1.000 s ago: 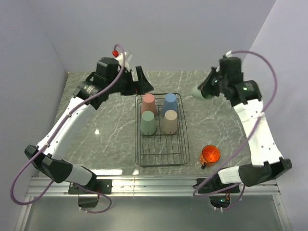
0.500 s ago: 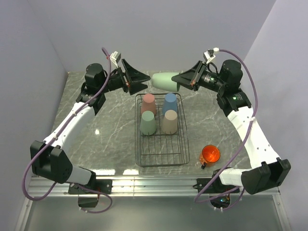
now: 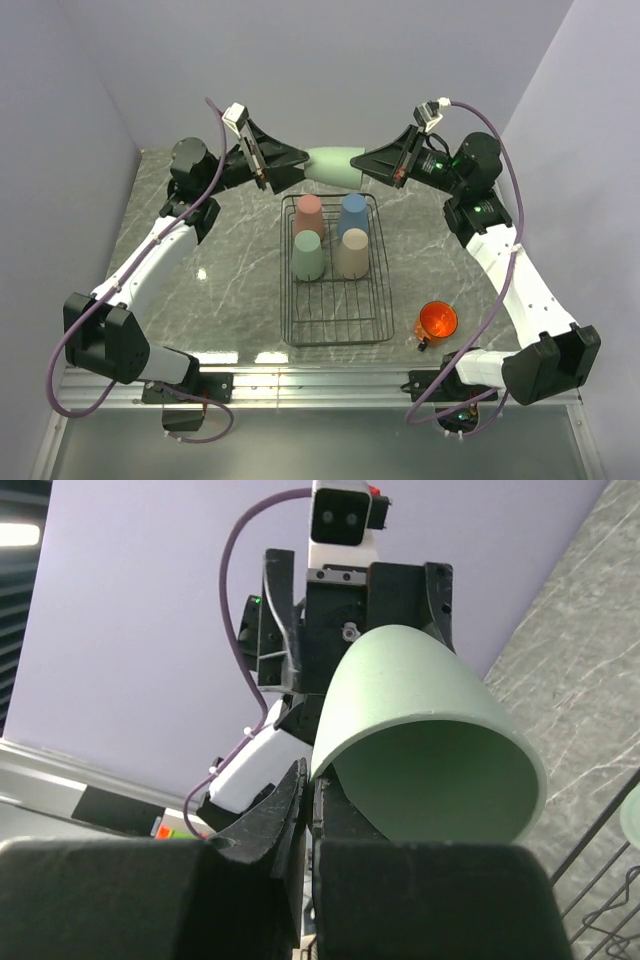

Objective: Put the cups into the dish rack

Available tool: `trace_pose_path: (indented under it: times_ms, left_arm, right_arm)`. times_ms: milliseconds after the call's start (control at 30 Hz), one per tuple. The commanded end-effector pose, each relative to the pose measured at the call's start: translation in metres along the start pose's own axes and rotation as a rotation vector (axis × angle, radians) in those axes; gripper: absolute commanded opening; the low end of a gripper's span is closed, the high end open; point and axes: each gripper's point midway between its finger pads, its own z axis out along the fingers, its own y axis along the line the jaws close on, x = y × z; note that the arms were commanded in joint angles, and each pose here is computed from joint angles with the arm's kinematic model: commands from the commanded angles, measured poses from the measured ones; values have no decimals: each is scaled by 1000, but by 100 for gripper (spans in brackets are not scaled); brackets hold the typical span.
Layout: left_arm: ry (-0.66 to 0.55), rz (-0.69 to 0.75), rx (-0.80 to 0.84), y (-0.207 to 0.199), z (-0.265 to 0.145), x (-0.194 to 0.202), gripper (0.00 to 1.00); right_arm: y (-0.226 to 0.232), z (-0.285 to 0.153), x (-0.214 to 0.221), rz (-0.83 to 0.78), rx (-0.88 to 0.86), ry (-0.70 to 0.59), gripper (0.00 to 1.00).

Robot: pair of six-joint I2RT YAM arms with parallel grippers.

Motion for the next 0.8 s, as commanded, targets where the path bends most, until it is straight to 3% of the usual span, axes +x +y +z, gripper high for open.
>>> trace_pose_path:
  times_ms: [0,233,533,567,633,733,767]
  left_arm:
    - [10,74,85,-32,-1,0,98]
    - [46,94,55,-29,7,3,92]
    - [66,102,55,-29,10,7,76]
    - [69,102,55,-29,10,7,68]
    - [71,106,58,-30,10,8,65]
    - [75,116,61,-31,10,8,43]
    - [77,114,58,-30,10,9,29]
  right_arm:
    - [25,-4,6,-68,-83,2,0]
    - [8,2,6,-47,-67,-7,0]
    - [-4,8,9,-39,-42,-14,0]
    - [-7,9,9,-40,-34,-15,0]
    - [-8,9,10,-41,-29,-12,0]
    - [-11,10,11,-40,-19,-12,0]
    - [-13,10,11,-47,-13,-13,0]
